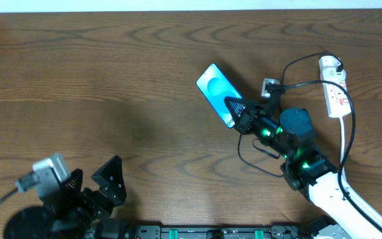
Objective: Plug charger to phone and switch on socket
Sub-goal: 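Release the phone from the left gripper and pull the left arm back, then bring the left gripper to the phone's bottom edge near the right gripper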
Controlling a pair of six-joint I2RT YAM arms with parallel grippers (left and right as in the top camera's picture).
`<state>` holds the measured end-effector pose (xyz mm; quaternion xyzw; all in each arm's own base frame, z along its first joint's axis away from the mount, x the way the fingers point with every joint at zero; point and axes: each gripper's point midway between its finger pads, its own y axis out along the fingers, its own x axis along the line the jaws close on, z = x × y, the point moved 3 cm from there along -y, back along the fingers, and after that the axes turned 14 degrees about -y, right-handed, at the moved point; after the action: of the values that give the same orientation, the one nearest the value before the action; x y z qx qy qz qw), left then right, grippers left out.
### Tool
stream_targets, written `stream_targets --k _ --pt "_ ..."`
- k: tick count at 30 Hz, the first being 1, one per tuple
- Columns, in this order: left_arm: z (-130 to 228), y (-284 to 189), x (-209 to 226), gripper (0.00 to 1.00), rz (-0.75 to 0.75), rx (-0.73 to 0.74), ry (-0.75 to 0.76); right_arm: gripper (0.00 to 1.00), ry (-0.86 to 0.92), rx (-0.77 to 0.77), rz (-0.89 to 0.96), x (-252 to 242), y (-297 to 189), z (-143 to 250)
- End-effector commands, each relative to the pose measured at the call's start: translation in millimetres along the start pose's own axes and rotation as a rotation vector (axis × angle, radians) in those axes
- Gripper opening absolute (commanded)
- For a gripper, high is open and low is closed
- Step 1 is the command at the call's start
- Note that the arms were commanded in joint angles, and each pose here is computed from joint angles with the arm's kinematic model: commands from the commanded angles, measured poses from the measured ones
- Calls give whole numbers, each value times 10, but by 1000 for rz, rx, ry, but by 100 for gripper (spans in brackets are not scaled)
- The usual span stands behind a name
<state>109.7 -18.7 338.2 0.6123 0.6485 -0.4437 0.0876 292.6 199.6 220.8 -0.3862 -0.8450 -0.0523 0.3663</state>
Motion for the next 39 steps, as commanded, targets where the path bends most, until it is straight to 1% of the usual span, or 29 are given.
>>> stream_targets --k 1,6,7,11,13,16,18,22,24,27,31,34,39 --pt "125 203 309 98 -88 -29 -105 1 88 -5 -21 -63 -17 21" --pt "349 796 531 98 -96 -2 -320 1 93 -6 -18 -93 -24 12" --pt "398 949 502 98 -55 22 -363 1 93 -7 -16 -99 -24 10" --pt "621 1492 167 98 236 197 -466 1 93 0 -23 -90 -24 19" --pt "738 1704 126 98 297 279 -568 1 93 7 -31 -78 -25 30" --pt "907 1940 119 98 316 406 -704 1 94 9 -32 -76 -25 33" --pt "955 2020 25 98 363 485 -724 1 95 8 -32 -75 -25 31" --pt "929 2117 -313 98 557 642 -709 1 164 8 -27 -90 -15 34" --pt "957 2206 -358 98 585 710 -749 1 218 11 -20 -111 -2 46" --pt "1051 2365 -320 98 574 790 -805 1 281 21 -11 -143 22 75" --pt "1133 2485 -298 98 586 844 -836 1 336 38 7 -204 63 131" --pt "1157 2520 -326 99 618 840 -822 1 379 51 17 -242 95 172" --pt "1167 2558 -330 99 599 832 -867 1 430 75 8 -196 124 243"
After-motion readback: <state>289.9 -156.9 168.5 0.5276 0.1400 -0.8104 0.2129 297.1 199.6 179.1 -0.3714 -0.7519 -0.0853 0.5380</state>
